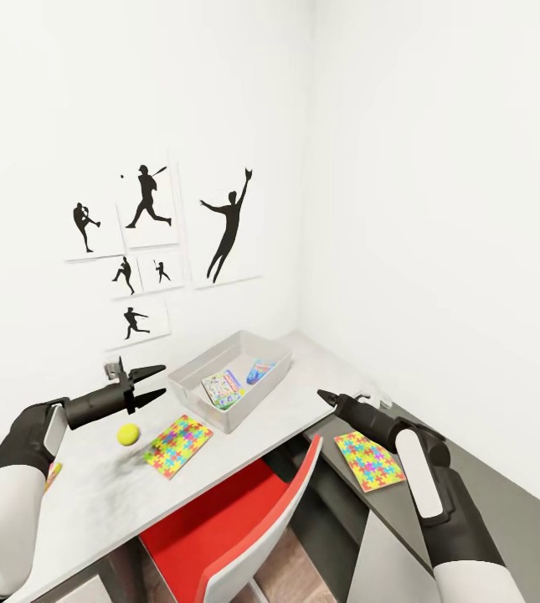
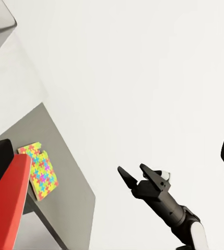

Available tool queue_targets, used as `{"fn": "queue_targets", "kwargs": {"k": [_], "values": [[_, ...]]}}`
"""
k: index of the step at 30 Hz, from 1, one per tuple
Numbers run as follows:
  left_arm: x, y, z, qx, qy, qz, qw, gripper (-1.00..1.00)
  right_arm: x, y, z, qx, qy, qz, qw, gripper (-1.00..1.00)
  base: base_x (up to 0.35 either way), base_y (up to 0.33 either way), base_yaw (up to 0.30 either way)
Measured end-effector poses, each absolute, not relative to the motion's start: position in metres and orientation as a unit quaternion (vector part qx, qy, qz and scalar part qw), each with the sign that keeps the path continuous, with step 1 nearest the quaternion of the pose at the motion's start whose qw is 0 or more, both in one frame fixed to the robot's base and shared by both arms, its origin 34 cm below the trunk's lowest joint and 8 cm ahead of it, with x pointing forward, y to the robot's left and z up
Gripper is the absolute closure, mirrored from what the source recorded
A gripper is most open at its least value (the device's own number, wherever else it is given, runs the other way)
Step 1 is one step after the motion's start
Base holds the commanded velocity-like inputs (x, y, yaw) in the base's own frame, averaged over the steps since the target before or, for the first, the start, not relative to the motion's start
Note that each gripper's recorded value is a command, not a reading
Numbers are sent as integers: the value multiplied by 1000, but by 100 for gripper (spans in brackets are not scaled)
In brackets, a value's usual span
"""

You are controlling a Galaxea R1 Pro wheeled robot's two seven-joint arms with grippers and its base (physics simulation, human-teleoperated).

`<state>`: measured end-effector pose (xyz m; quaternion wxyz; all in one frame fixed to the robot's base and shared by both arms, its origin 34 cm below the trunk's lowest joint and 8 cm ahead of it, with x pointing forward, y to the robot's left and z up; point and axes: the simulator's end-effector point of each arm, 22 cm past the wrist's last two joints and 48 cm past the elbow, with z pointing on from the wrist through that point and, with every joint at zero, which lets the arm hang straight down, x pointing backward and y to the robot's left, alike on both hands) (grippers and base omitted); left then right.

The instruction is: Put all the toys in the child's room - the three board games (two on the bed and one on the table), the two jigsaw puzzles on the table, and the tennis ball on the table - inside the toy box on the table in the child's room.

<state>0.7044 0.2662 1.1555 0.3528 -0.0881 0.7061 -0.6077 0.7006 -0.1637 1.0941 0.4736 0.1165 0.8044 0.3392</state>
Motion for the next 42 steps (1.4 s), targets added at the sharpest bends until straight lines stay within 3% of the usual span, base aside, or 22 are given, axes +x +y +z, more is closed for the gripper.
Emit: {"fn": "queue_targets", "kwargs": {"k": [14, 31, 42], "values": [[704, 268, 1156, -88, 706, -607, 353, -100, 701, -162, 1095, 115, 804, 339, 474, -100, 0, 0, 46], [704, 268, 1155, -88, 706, -607, 353, -100, 701, -162, 1095, 115, 804, 339, 474, -100, 0, 3, 267], [704, 269, 1155, -89, 706, -607, 354, -100, 701, -162, 1095, 115, 804, 340, 474, -100, 0, 141, 279]]}}
